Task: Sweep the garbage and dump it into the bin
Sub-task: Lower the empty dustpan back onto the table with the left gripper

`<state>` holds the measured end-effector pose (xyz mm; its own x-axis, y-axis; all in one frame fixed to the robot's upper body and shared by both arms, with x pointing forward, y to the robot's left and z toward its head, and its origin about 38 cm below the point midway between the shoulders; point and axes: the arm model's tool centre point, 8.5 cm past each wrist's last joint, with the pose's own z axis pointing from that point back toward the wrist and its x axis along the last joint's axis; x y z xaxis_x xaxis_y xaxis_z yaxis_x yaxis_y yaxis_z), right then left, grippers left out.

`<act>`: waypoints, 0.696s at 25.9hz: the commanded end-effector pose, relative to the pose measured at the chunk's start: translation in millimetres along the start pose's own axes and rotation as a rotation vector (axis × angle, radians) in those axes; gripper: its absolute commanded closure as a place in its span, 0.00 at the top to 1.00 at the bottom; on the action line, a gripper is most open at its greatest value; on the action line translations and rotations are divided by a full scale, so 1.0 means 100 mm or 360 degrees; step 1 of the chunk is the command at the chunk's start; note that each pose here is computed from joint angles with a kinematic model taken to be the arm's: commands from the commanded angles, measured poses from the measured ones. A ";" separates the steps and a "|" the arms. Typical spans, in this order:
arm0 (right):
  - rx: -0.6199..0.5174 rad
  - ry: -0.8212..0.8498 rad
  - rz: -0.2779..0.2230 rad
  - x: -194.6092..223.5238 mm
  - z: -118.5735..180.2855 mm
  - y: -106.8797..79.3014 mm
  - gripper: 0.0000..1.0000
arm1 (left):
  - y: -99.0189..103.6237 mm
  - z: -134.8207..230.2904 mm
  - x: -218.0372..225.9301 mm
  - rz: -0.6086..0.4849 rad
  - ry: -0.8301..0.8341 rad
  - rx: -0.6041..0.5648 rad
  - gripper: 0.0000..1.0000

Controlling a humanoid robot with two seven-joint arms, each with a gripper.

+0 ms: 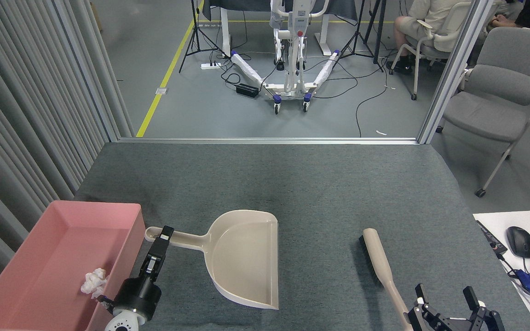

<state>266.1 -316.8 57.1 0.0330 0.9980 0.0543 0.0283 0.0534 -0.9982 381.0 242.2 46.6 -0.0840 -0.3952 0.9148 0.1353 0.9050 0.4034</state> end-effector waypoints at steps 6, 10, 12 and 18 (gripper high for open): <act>0.0008 -0.0010 -0.0021 0.02 0.00 0.02 0.97 | -0.14 0.14 -0.26 -0.0022 0.0051 -0.0002 0.00; 0.0009 -0.0012 -0.0021 0.03 0.00 0.02 0.97 | -0.21 0.13 -0.25 -0.0095 0.0033 -0.0005 0.00; 0.0012 -0.0013 -0.0024 0.04 0.00 0.02 0.97 | -0.24 0.12 -0.25 -0.0084 0.0038 -0.0001 0.00; 0.0017 -0.0017 -0.0033 0.09 0.01 0.04 0.97 | -0.22 0.14 -0.43 -0.0099 0.0110 0.0010 0.00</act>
<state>265.7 -311.1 54.2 0.0227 0.9973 0.0693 0.0174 0.0689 -0.9975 367.7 238.2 4.6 -0.0403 -0.4533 0.8905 0.1277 0.8815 0.4545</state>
